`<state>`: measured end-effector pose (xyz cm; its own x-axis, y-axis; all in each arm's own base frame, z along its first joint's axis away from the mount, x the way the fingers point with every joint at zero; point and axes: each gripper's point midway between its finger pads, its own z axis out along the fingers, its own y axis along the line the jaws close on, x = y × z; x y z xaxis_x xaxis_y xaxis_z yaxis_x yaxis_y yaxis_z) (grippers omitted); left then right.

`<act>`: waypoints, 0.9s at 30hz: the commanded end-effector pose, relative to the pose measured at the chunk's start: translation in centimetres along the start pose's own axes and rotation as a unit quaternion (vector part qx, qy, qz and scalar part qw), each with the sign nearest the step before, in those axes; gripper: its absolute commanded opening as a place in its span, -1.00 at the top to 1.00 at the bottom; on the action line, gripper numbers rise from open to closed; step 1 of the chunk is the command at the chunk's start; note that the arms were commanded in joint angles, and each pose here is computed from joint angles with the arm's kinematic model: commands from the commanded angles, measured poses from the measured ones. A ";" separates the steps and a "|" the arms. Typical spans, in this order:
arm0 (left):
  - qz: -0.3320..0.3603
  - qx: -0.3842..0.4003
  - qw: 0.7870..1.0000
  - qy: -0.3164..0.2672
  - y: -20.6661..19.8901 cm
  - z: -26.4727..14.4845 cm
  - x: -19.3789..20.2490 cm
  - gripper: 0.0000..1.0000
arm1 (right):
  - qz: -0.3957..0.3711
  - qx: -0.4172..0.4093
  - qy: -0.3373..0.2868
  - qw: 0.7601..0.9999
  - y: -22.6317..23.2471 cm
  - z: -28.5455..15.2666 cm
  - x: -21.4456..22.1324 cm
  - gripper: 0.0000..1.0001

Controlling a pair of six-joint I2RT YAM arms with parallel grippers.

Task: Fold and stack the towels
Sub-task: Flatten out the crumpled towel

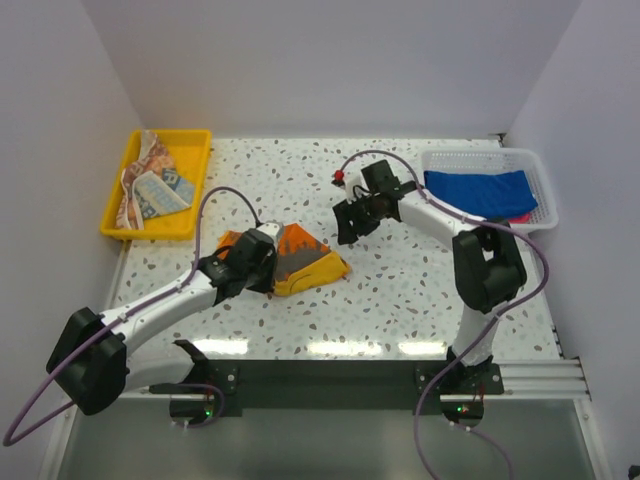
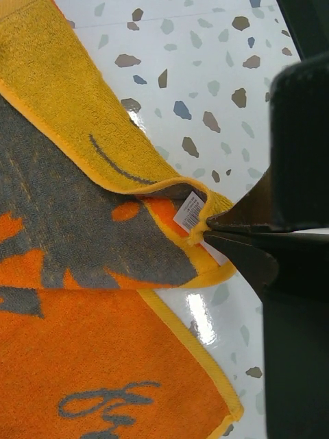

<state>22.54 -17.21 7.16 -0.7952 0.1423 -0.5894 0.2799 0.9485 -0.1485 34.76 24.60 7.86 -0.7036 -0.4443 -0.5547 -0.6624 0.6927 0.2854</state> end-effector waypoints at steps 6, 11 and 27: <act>-0.024 0.016 0.999 -0.039 -0.8 0.2 -1.6 1.00 | -0.046 -0.091 0.013 0.995 3.9 1.0 -0.7 -0.16; -0.023 0.015 0.999 -0.038 -0.8 0.3 -1.5 1.00 | -0.040 -0.099 0.048 0.993 4.5 2.4 0.7 -0.16; -0.019 -0.008 0.998 -0.052 0.0 0.0 -2.4 1.00 | -0.064 -0.082 0.048 0.994 5.5 1.6 0.0 0.63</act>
<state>23.20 -17.47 7.22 -0.7808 0.1094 -0.6151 0.2607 0.9518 -0.1617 30.35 28.69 3.75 -0.6839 -0.5947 -0.4226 -0.7296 0.5558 0.3985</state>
